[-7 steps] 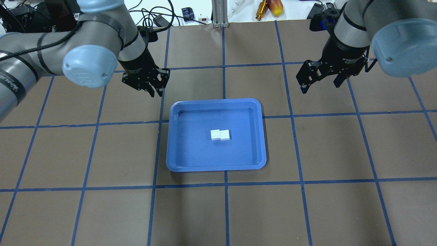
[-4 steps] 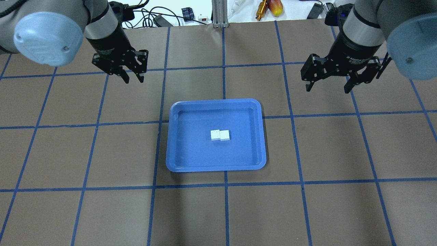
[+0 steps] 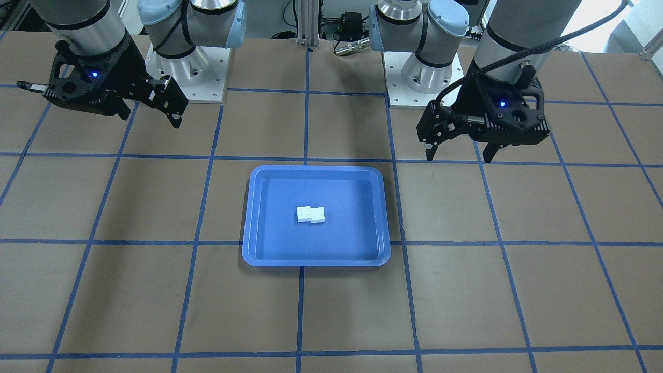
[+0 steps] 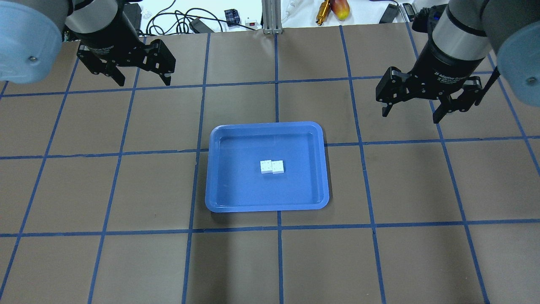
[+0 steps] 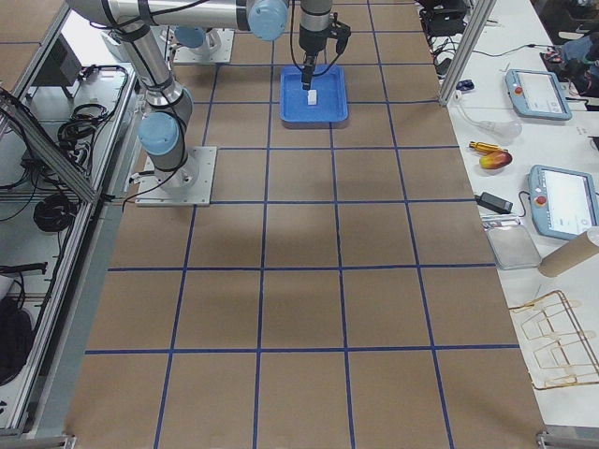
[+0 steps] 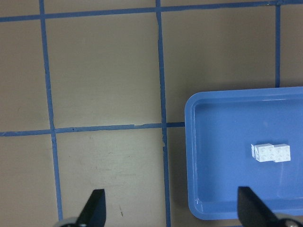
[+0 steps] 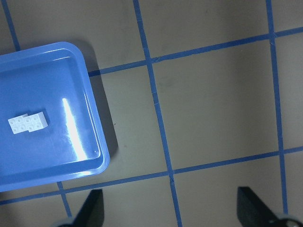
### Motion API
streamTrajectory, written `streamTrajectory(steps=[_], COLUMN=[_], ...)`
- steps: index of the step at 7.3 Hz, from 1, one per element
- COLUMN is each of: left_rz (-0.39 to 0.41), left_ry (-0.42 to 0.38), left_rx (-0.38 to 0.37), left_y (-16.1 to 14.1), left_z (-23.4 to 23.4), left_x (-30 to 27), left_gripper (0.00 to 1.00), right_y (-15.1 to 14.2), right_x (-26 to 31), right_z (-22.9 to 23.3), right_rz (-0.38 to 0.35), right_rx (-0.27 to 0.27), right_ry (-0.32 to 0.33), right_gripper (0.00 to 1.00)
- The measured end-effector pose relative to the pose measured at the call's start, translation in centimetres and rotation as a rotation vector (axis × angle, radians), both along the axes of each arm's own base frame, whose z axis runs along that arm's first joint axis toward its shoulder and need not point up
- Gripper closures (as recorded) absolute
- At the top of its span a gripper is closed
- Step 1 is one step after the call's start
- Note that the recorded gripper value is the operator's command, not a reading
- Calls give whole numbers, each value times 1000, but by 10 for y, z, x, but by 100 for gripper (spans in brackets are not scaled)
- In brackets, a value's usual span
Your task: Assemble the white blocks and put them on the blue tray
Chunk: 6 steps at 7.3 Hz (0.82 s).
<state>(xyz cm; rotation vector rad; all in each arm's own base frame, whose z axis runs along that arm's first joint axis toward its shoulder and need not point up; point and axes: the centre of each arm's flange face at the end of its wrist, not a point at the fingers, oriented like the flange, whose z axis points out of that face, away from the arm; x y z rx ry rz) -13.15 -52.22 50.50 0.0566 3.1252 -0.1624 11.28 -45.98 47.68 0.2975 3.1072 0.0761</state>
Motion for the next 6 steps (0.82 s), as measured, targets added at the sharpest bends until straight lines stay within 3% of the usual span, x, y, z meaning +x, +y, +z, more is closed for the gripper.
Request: streamTrajectory(steps=[6], left_rz=[4], left_ry=[-1], left_rx=[-26], left_y=[6], left_z=[9], left_x=[2], left_gripper=[0], right_y=[4], right_x=[-1], right_z=[0], right_rz=[7], right_rx=[10], right_ry=[13], right_gripper=[0])
